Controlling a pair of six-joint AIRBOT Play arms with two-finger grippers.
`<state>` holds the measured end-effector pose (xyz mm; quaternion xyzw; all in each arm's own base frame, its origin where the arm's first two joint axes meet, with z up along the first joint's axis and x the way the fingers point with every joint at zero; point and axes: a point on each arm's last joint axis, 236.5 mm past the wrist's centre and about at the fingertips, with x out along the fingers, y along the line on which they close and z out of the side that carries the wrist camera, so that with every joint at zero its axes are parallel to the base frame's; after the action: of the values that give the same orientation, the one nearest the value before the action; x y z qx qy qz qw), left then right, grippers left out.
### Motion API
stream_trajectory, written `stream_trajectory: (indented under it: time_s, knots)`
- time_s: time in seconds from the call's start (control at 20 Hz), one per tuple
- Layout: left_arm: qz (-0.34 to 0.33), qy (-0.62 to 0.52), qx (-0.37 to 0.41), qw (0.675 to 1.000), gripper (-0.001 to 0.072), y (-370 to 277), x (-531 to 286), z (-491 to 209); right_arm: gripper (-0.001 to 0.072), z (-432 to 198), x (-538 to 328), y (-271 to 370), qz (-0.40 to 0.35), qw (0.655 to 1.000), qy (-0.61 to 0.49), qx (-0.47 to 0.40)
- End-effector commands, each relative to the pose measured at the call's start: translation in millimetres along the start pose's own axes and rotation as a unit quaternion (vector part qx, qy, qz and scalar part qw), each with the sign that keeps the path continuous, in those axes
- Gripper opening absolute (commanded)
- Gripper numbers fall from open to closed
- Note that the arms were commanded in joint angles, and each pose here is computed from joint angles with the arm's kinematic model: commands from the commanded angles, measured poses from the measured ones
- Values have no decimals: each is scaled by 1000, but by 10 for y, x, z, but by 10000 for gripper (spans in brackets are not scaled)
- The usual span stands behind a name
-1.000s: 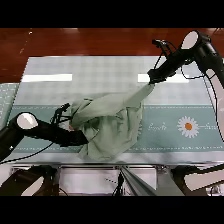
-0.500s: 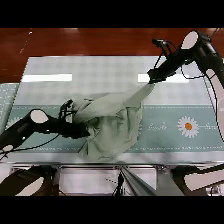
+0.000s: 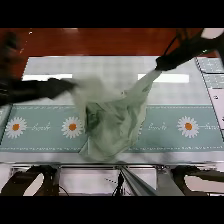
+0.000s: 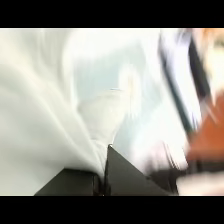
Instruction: Fold the shirts.
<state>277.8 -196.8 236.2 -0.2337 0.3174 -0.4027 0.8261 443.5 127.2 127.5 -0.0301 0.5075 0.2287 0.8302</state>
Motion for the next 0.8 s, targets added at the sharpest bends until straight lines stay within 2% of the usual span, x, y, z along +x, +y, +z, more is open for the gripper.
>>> stream_trajectory:
  time_s: [0.0,0.05,0.2,0.3,0.4,0.45,0.55,0.75]
  knots:
    - [100,-207,175,957,27,-802,-1244,1008,24,727,-1454,262,-51,969,-239,-44]
    - [136,-249,203,937,26,-958,-1524,1168,24,911,-2060,373,-70,940,-328,-58]
    - [206,-309,243,896,26,-1235,-1950,1338,23,973,-3988,686,-146,811,-559,-94]
    - [200,-307,229,902,26,-1295,-1938,1274,22,694,-4778,761,-198,753,-620,-96]
    - [193,-274,213,918,26,-1253,-1836,1131,22,412,-5186,687,-256,726,-632,-89]
    - [191,-261,206,923,26,-1240,-1798,1072,22,309,-5263,620,-282,723,-625,-85]
    - [173,-250,191,933,26,-1282,-1739,1000,22,164,-5193,431,-322,741,-585,-73]
    - [122,-235,153,952,26,-1437,-1633,888,22,111,-4592,213,-319,812,-485,-60]
